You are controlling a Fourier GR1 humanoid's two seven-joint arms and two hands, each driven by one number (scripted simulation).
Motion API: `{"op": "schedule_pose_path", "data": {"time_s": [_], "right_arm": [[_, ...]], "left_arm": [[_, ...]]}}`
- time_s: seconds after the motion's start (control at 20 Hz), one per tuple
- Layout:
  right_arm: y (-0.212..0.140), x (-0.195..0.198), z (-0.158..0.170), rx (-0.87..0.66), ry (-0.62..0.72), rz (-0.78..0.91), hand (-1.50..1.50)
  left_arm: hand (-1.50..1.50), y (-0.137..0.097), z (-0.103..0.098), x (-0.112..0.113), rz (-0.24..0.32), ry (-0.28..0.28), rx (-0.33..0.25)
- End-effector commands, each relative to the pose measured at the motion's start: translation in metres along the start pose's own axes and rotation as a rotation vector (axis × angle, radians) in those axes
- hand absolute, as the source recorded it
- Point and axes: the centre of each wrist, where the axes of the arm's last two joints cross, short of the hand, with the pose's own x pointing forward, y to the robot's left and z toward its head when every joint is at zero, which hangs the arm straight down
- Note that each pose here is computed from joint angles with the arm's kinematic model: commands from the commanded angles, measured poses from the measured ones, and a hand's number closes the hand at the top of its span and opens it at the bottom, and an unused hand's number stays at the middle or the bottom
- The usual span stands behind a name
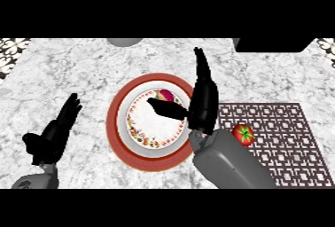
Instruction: Pick the cupcake from the placemat and place it in the plate
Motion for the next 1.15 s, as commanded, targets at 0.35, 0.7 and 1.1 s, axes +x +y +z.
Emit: {"op": "schedule_pose_path", "data": {"time_s": [0.35,0.7,1.1], "right_arm": [[-0.127,-0.068,0.03,-0.004,-0.054,-0.168,-1.5],[-0.171,-0.116,0.035,0.074,-0.078,-0.141,-1.5],[-0.201,-0.169,0.045,0.041,-0.106,-0.085,-1.5]], "left_arm": [[0.0,0.018,0.013,-0.005,-0.006,0.019,0.002],[0.0,0.008,-0.001,-0.002,0.002,0.004,-0.006],[0.0,-0.023,-0.005,-0.004,-0.005,-0.003,0.011]]}}
